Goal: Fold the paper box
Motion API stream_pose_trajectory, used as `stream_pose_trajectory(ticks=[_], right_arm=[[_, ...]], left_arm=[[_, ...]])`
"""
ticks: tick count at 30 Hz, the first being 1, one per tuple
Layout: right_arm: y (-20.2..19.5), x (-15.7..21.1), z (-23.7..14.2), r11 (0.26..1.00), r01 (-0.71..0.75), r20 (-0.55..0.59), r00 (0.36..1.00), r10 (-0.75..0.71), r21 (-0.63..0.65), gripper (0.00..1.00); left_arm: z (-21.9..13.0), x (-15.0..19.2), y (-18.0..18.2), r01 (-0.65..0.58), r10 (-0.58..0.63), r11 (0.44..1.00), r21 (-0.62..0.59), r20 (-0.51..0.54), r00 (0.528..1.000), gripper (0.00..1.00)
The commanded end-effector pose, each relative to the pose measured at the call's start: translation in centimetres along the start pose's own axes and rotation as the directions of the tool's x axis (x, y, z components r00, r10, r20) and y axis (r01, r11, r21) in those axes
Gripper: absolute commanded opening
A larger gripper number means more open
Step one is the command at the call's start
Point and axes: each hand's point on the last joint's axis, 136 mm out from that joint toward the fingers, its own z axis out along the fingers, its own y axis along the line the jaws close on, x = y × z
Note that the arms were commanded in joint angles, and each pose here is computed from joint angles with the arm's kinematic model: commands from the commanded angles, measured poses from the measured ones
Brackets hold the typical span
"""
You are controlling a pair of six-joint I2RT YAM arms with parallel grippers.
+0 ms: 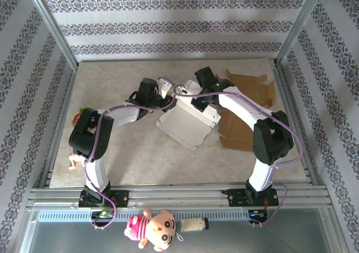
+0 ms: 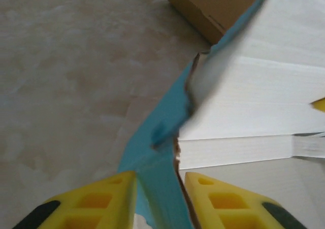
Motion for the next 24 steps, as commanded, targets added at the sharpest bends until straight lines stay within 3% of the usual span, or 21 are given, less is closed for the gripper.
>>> stream_pose_trajectory(ticks=[1, 5, 10, 13, 18, 24], right_arm=[[0.8, -0.6, -0.5, 0.996, -0.04, 0.043, 0.998, 0.044, -0.073, 0.13], [0.7, -1.2, -0.9, 0.992, -0.076, 0.059, 0.995, 0.082, -0.102, 0.2], [0.4, -2.9, -3.3, 0.992, -0.082, 0.137, 0.986, 0.095, -0.098, 0.42], [0.0, -3.6, -4.4, 0.996, -0.057, 0.173, 0.982, 0.069, -0.072, 0.49], [-0.1, -4.6, -5.2, 0.998, -0.021, 0.222, 0.974, 0.032, -0.051, 0.45], [1.2, -4.9, -4.3, 0.993, -0.002, 0.234, 0.972, 0.029, -0.117, 0.18]], left_arm=[[1.0, 0.3, 0.6, -0.044, 0.044, 0.999, 0.0, -0.027, 0.999, 0.22], [1.7, 0.2, 0.4, 0.002, -0.001, 1.0, 0.027, -0.014, 1.0, 0.01], [1.6, 0.3, 0.2, 0.006, -0.005, 0.999, 0.036, -0.019, 1.0, 0.0], [1.6, 0.4, 0.0, 0.005, -0.003, 0.999, 0.049, -0.037, 0.999, 0.0], [1.7, 0.6, -0.1, 0.01, -0.006, 0.998, 0.056, -0.069, 0.998, 0.0], [1.8, 0.6, -0.1, 0.021, -0.015, 0.998, 0.063, -0.092, 0.996, 0.0]])
